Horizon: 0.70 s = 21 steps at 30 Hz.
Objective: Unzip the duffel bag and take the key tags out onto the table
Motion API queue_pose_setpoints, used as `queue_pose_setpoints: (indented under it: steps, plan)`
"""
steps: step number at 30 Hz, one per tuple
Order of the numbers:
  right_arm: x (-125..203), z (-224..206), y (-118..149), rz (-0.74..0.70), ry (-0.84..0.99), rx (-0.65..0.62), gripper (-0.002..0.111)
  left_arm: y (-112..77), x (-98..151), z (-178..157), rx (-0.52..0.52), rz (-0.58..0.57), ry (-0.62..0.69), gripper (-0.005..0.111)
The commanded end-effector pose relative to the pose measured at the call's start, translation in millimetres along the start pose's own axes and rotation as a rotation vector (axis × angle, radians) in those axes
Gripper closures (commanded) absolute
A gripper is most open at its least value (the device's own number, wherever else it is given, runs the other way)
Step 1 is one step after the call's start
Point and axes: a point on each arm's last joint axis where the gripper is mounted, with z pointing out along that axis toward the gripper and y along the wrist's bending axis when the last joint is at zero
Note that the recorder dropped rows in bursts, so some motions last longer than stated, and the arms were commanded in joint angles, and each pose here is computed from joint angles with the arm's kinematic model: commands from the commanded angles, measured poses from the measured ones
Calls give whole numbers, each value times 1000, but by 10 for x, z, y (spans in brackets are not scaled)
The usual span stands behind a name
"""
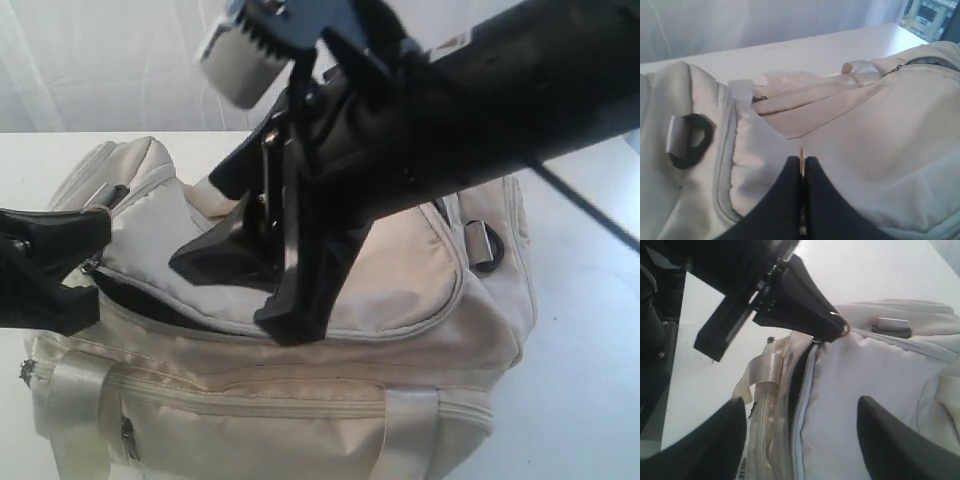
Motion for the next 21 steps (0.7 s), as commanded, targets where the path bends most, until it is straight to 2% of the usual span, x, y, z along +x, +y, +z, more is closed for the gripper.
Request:
queue_pose_setpoints:
  steps: [1,6,8,9,10,11,13,15,18,21]
  plan:
    - [31,255,36,-41,43,-17,48,-34,47,140,130,-123,45,107]
    - [69,360,48,-13,74,-24,48,59,39,219,160,-182,51,107]
    - [83,364,31,-7,87,-8,48,92,66,252,201,-218,101,107]
    - [86,363,20,2,92,5,48,85,101,259,253,-205,166,107]
    - [88,363,12,12,94,14,48,117,148,263,288,-188,285,107]
    - [87,363,9,19,92,17,48,196,173,260,279,-170,414,107]
    - [80,364,-2,26,85,30,48,363,120,223,217,-162,559,107]
    - [72,364,-14,46,75,44,48,432,-62,183,208,-140,552,107]
    - [85,414,-27,80,70,40,48,432,-358,171,216,-98,471,107]
    - [111,492,-4,93,86,14,48,421,-552,137,221,-42,443,107]
